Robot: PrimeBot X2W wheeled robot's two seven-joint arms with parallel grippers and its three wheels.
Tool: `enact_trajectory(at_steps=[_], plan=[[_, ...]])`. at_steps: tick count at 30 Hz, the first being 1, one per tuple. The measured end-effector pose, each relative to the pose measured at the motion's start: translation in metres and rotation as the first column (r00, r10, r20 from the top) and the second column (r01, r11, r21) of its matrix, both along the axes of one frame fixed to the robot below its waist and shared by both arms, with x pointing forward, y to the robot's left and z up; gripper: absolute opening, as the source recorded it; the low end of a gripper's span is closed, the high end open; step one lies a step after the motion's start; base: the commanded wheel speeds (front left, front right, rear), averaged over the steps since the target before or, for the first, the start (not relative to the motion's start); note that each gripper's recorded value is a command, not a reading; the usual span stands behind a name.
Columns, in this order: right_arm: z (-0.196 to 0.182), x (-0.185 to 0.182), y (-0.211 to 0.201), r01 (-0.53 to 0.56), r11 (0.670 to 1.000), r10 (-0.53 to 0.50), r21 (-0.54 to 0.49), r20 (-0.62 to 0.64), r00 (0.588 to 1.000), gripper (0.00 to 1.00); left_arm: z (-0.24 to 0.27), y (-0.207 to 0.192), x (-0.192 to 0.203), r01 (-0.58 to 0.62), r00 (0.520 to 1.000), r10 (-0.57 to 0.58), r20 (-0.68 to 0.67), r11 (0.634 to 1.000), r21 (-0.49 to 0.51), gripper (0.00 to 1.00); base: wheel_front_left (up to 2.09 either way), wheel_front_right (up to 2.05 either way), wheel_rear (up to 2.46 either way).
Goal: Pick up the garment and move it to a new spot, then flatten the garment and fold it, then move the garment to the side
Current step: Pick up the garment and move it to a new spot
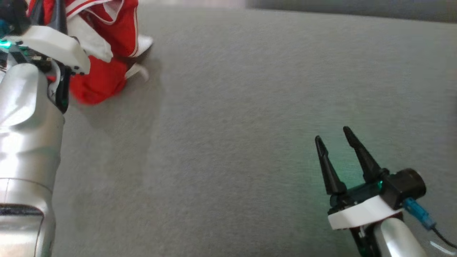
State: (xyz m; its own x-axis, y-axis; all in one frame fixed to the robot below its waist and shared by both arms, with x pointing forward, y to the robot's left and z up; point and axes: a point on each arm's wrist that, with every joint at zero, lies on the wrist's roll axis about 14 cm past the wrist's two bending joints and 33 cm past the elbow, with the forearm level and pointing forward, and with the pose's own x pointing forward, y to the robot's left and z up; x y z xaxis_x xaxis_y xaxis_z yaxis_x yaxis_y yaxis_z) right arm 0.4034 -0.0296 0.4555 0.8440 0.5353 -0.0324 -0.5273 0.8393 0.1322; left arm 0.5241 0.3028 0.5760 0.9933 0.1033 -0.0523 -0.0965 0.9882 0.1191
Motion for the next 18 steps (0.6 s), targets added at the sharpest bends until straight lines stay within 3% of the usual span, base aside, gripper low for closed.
enact_trajectory(at_steps=[5, 12, 15, 18], plan=[[0.026, -0.019, -0.034, 0.118, 0.993, -0.118, 0.011, 0.053, 0.992, 1.0, 0.046, -0.069, 0.013, 0.178, 0.98, -0.177, 0.091, 0.984, 0.002, 0.0, 0.0, 0.0, 0.0], [0.052, -0.041, -0.073, 0.254, 0.966, -0.258, 0.048, 0.11, 0.96, 1.0, 0.113, -0.173, 0.009, 0.425, 0.882, -0.422, 0.212, 0.905, 0.034, 0.0, 0.0, 0.0, 0.0], [0.057, -0.046, -0.084, 0.295, 0.953, -0.301, 0.064, 0.12, 0.946, 1.0, 0.109, -0.201, 0.005, 0.489, 0.854, -0.484, 0.192, 0.872, 0.026, 0.0, 0.0, 0.0, 0.0], [0.054, -0.047, -0.09, 0.317, 0.946, -0.323, 0.069, 0.106, 0.941, 1.0, 0.073, -0.217, 0.002, 0.52, 0.849, -0.513, 0.126, 0.854, -0.023, 0.0, 0.0, 0.0, 0.0]])
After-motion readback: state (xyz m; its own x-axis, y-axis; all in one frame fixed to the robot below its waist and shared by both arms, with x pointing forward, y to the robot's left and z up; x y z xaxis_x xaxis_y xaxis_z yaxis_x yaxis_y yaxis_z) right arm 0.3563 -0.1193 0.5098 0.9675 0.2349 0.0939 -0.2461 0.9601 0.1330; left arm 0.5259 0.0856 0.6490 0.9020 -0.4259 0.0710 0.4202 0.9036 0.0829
